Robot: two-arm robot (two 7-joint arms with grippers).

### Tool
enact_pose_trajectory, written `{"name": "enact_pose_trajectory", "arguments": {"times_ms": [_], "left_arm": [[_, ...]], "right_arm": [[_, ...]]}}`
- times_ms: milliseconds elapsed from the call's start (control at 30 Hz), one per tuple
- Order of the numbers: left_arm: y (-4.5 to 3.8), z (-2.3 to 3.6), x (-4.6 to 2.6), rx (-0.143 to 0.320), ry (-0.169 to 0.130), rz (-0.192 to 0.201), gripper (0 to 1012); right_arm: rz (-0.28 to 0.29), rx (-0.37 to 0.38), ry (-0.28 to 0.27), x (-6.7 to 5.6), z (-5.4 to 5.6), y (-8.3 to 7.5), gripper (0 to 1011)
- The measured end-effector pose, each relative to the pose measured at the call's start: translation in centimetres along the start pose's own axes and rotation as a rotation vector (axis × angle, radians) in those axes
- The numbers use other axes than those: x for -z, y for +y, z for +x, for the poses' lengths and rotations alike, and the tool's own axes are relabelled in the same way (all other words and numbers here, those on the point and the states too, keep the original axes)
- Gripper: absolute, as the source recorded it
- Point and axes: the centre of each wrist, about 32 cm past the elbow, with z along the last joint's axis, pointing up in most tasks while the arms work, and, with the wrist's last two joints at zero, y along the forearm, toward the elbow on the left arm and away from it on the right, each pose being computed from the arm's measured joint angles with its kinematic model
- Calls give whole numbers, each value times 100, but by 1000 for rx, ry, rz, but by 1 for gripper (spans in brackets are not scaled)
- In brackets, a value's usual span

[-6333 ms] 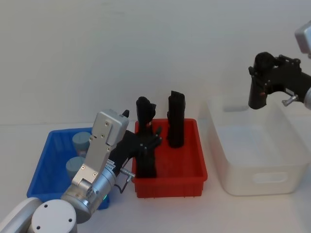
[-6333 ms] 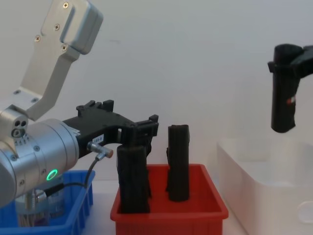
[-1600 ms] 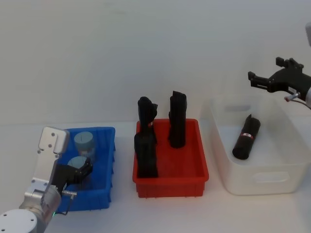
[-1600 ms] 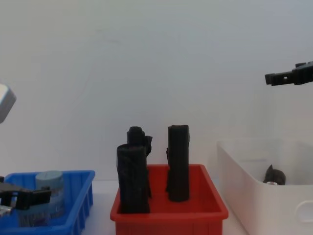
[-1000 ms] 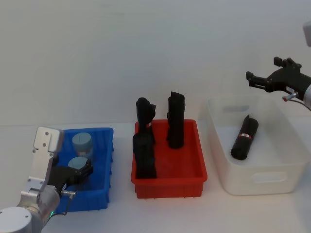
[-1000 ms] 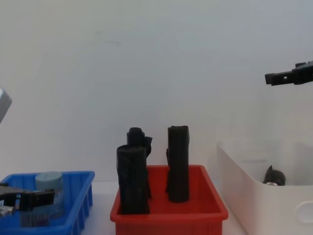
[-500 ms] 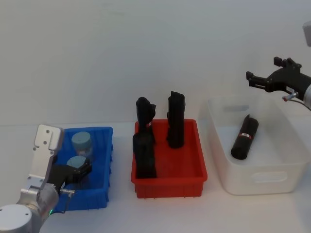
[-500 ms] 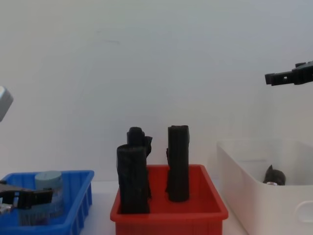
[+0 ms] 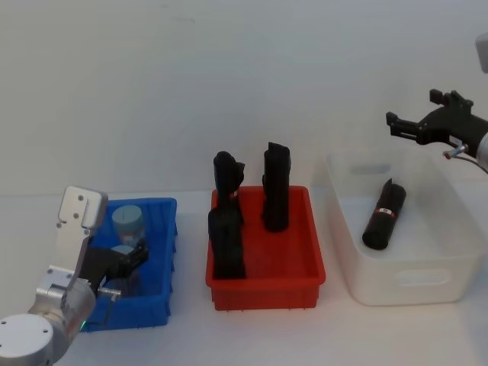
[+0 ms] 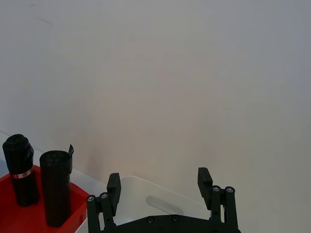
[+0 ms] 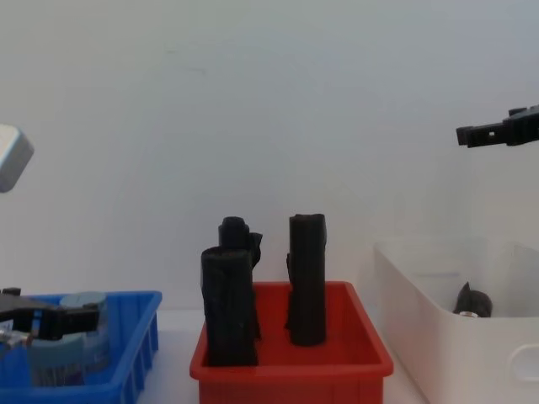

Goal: Pick the cotton swabs from the blue box and place them into the white box.

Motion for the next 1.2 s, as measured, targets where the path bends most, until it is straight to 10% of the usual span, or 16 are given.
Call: {"name": "enact_pose_trajectory", "arguments": {"times_ms": [1200], "left_arm": [[-34,-2,-65,63,6,88,1003]], "right_arm": [[0,0,0,0,0,0,1002]]}}
